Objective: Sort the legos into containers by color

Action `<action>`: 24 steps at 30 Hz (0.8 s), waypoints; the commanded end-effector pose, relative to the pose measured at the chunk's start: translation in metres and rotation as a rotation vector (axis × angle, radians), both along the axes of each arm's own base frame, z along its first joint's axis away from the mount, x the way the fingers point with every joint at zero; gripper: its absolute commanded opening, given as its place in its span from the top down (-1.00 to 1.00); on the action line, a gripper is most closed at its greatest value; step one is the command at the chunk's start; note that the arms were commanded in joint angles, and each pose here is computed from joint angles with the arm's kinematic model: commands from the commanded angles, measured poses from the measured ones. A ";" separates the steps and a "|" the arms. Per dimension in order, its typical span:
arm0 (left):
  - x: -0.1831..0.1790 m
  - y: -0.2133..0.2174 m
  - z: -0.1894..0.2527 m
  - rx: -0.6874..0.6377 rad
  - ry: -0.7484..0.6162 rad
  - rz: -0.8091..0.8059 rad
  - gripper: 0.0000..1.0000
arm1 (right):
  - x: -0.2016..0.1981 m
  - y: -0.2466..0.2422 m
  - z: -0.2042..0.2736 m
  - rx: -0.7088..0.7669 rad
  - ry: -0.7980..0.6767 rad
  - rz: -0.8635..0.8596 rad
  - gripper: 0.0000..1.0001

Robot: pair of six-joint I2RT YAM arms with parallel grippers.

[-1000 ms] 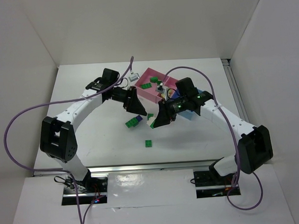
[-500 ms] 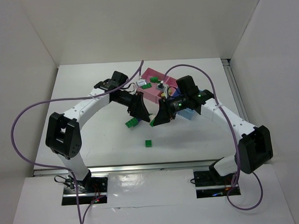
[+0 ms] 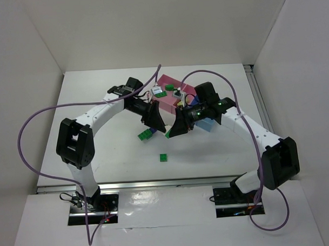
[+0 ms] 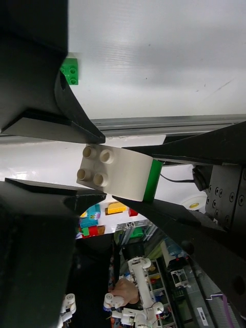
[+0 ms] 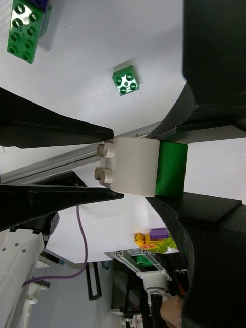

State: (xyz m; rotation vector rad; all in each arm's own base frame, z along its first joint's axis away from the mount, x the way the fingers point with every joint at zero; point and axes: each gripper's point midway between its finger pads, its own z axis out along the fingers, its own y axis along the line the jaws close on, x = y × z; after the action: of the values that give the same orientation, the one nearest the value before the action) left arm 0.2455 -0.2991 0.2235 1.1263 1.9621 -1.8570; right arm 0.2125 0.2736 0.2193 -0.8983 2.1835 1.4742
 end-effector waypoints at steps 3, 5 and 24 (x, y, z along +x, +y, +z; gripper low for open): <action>-0.008 -0.013 0.015 -0.068 0.000 -0.066 0.89 | 0.018 0.005 0.016 0.026 -0.080 -0.015 0.49; -0.005 -0.013 0.015 -0.050 -0.008 -0.056 1.00 | 0.018 0.005 0.012 0.017 -0.070 -0.012 0.49; 0.055 0.053 0.043 -0.048 -0.086 0.262 1.00 | 0.059 -0.015 0.004 -0.105 -0.155 -0.245 0.53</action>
State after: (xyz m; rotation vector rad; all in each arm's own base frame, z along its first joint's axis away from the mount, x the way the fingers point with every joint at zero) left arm 0.2953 -0.2514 0.2446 0.8816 1.9673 -1.7398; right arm 0.2440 0.2616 0.2021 -0.7897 2.2563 1.2762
